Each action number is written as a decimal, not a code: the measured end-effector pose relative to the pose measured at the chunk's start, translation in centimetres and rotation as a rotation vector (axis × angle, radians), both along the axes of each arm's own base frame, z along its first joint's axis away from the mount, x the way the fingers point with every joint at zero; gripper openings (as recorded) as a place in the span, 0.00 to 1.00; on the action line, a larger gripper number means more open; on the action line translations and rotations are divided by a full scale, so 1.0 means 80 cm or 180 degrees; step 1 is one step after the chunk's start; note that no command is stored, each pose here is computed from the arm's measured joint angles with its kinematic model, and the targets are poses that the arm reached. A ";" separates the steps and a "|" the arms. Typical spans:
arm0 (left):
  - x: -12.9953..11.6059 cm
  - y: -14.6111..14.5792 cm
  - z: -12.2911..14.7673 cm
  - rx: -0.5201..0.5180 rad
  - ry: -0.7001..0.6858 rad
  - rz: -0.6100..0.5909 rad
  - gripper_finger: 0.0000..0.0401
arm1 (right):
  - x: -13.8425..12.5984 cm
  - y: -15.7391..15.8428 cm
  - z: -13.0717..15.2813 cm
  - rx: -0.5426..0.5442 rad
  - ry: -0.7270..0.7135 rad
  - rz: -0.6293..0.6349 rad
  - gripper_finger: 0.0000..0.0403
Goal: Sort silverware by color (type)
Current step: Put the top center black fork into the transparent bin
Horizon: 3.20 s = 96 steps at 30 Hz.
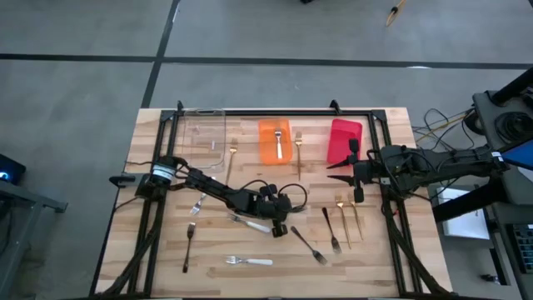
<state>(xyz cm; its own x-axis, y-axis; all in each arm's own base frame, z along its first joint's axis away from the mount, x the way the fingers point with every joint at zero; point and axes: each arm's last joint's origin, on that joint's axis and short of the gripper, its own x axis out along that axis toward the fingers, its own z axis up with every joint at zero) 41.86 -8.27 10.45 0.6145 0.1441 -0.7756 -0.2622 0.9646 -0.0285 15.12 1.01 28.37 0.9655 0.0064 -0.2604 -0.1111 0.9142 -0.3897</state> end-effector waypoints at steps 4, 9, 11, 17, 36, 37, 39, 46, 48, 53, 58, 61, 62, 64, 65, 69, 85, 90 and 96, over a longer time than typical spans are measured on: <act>-0.002 0.001 0.012 0.0020 -0.0045 0.0035 0.00 | 0.000 0.000 0.000 -0.0015 0.0000 0.0004 0.25; -0.007 0.008 0.028 0.0187 -0.0069 0.0178 0.00 | 0.000 0.000 0.000 -0.0015 0.0001 0.0004 0.25; -0.008 0.010 0.038 0.0195 -0.0122 0.0209 0.00 | 0.000 0.000 0.000 -0.0015 0.0002 0.0004 0.25; -0.008 0.021 0.063 0.0177 -0.0283 0.0300 0.00 | 0.000 0.000 0.000 -0.0014 0.0002 0.0004 0.25; -0.097 0.086 0.203 0.0654 -0.0307 0.1493 0.00 | 0.000 0.000 0.000 0.0006 -0.0001 -0.0007 0.25; -0.102 0.092 0.207 0.0661 -0.0268 0.1545 0.00 | 0.000 0.000 0.000 0.0006 -0.0001 -0.0007 0.25; -0.111 0.105 0.213 0.0676 -0.0192 0.1648 0.00 | 0.000 0.000 0.000 0.0005 -0.0001 -0.0008 0.25; -0.136 0.153 0.225 0.0743 0.0044 0.2002 0.00 | 0.000 0.000 0.000 0.0001 -0.0002 -0.0024 0.25; -0.141 0.167 0.228 0.0778 0.0085 0.2068 0.00 | 0.000 0.000 0.000 -0.0001 0.0000 -0.0024 0.25; -0.153 0.198 0.230 0.0843 0.0272 0.2178 0.00 | 0.000 0.000 0.000 -0.0001 -0.0003 -0.0025 0.25; -0.164 0.221 0.230 0.0883 0.0380 0.2314 0.00 | 0.000 0.000 0.000 0.0000 -0.0002 -0.0026 0.25; -0.170 0.229 0.227 0.0884 0.0436 0.2382 0.00 | 0.000 0.000 0.000 -0.0001 -0.0002 -0.0026 0.25; -0.172 0.231 0.225 0.0884 0.0452 0.2400 0.00 | 0.000 0.000 0.000 0.0000 -0.0001 -0.0025 0.25; -0.178 0.233 0.219 0.0883 0.0506 0.2431 0.00 | 0.000 0.000 0.000 0.0000 0.0000 -0.0025 0.25; -0.181 0.234 0.216 0.0879 0.0527 0.2446 0.00 | 0.000 0.000 0.000 -0.0001 0.0000 -0.0025 0.25; -0.198 0.231 0.207 0.0830 0.0526 0.2546 0.00 | 0.000 0.000 0.000 -0.0002 -0.0001 -0.0025 0.25; -0.255 0.228 0.192 0.0487 0.0171 0.3313 0.00 | 0.000 0.000 0.000 -0.0002 -0.0003 -0.0027 0.25; -0.256 0.230 0.184 0.0588 0.0223 0.3403 0.00 | 0.000 0.000 0.000 0.0000 0.0001 -0.0028 0.25; -0.255 0.231 0.182 0.0616 0.0229 0.3454 0.00 | 0.000 0.000 0.000 0.0001 -0.0001 -0.0029 0.25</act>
